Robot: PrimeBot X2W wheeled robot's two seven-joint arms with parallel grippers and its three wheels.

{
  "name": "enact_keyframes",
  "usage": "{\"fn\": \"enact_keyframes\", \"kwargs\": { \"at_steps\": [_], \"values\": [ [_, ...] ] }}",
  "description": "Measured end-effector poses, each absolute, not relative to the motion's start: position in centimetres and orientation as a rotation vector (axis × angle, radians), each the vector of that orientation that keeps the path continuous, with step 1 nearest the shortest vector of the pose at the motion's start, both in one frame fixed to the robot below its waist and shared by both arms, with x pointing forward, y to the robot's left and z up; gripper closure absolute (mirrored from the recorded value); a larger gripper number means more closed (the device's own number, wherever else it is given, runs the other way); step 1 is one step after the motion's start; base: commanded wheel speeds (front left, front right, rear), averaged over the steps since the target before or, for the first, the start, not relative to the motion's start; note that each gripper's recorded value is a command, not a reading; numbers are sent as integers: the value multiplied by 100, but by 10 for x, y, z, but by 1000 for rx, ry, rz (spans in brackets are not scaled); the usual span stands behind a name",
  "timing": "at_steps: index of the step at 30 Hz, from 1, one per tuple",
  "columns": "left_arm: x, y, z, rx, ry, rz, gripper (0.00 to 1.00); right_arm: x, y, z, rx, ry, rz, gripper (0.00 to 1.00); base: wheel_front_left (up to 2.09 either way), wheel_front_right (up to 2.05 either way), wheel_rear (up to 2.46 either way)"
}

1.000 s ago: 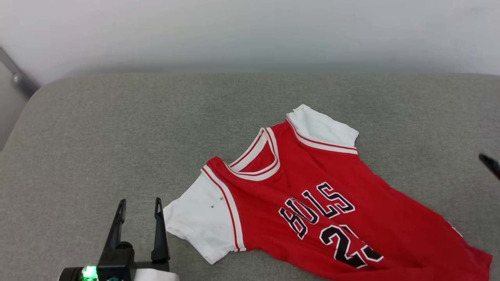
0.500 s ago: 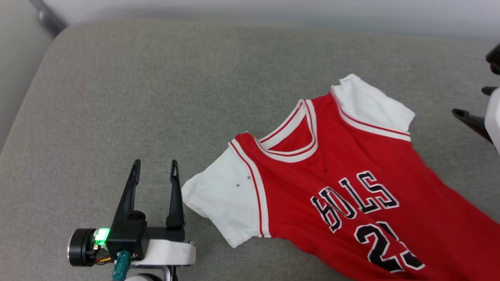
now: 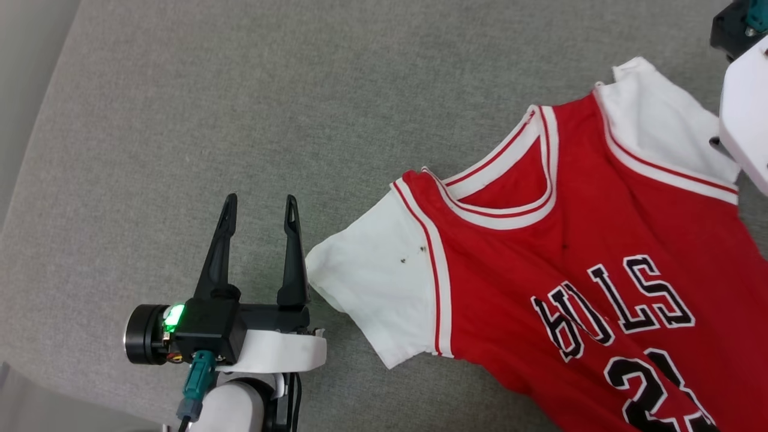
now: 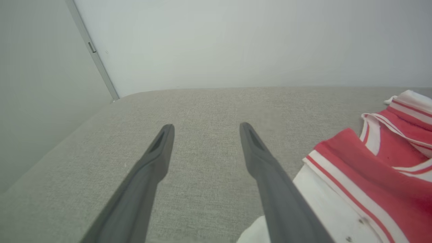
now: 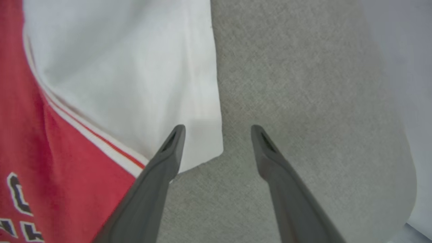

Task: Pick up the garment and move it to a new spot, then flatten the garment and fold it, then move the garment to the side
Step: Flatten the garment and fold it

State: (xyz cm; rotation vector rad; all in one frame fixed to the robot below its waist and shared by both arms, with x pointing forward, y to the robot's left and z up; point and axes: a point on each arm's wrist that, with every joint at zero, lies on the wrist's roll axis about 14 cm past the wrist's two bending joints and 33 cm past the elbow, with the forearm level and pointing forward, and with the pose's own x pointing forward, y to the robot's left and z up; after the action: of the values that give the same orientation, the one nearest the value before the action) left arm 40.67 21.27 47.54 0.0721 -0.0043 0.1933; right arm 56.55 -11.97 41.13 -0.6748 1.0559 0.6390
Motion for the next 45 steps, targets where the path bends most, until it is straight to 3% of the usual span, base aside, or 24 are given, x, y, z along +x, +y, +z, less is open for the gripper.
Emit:
{"fn": "enact_keyframes", "kwargs": {
  "at_steps": [9, 10, 11, 21, 27, 36, 43, 44, 45],
  "values": [
    [410, 223, 457, 77, 48, 234, 0, 561, -115, 360, -725, 1142, 710, 0, 0, 0, 0],
    [410, 222, 457, 77, 48, 233, 0, 561, -115, 361, -737, 1137, 715, 81, 0, 0, 0],
    [410, 222, 457, 76, 47, 232, 0, 561, -115, 361, -741, 1126, 720, 100, 0, 0, 0],
    [401, 222, 477, 76, -3, 229, 0, 559, -119, 407, -716, 936, 718, 100, 0, 0, 0],
    [384, 217, 485, 67, -18, 215, 0, 540, -157, 451, -683, 847, 656, 100, 0, 0, 0],
    [383, 192, 491, 42, -43, 124, 0, 448, -257, 432, -565, 1014, 511, 100, 0, 0, 0],
    [392, 179, 493, 38, -55, 71, 0, 383, -294, 387, -453, 1179, 434, 100, 0, 0, 0],
    [392, 179, 493, 41, -56, 69, 0, 380, -291, 383, -427, 1176, 433, 75, 0, 0, 0],
    [392, 178, 494, 42, -58, 66, 0, 378, -288, 381, -401, 1169, 431, 0, 0, 0, 0]
  ]
}}
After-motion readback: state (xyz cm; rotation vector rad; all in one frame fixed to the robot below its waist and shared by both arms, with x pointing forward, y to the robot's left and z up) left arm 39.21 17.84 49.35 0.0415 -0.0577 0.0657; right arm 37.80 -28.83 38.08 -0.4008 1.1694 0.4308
